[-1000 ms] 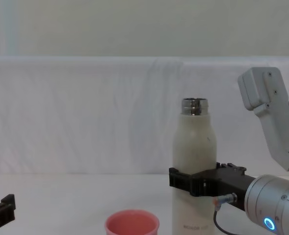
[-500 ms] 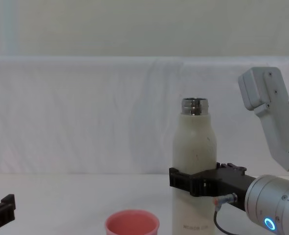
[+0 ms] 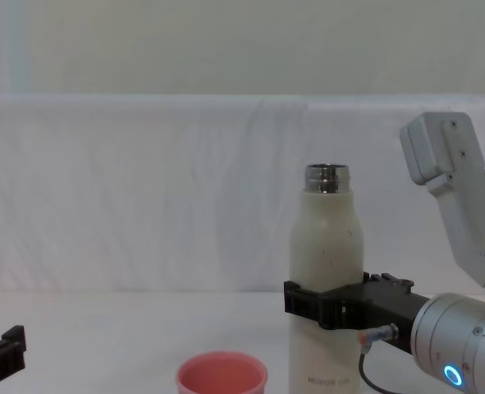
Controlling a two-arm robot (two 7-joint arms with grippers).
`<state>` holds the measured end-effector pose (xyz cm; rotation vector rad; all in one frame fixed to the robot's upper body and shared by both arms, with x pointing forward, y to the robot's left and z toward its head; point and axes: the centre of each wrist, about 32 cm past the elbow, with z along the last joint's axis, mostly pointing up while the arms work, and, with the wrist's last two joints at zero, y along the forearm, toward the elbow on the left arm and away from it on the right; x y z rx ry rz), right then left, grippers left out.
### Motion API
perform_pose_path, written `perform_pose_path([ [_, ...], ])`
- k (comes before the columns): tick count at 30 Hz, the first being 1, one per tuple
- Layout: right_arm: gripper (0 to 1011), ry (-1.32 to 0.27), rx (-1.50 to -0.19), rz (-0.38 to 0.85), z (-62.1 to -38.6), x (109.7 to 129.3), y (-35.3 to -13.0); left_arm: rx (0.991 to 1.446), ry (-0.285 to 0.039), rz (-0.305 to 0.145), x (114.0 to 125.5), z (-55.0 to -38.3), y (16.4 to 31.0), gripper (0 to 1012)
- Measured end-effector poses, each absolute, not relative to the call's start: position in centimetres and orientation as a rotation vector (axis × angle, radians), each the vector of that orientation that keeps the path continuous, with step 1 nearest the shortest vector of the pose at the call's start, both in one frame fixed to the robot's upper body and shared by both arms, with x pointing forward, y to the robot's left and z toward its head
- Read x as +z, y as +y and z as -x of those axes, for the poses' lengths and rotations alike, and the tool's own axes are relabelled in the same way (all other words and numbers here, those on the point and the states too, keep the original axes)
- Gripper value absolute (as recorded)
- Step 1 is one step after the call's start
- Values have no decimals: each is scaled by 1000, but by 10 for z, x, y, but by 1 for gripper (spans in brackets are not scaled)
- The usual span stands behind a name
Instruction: Grasp the thermos with one hand and pour water into the cup lid.
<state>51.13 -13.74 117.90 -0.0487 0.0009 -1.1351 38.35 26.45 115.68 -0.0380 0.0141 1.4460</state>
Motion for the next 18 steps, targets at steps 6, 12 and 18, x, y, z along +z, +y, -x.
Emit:
perform_pose_path([
  [6, 957, 1, -1136, 49, -511, 1179, -137, 1446, 14, 38, 1157, -384, 265, 1001],
  [12, 957, -15, -1143, 50, -509, 1181, -139, 1446, 14, 38, 1157, -384, 265, 1001],
  [18, 957, -96, -1152, 77, -503, 1188, -144, 1446, 14, 38, 1157, -384, 265, 1001],
])
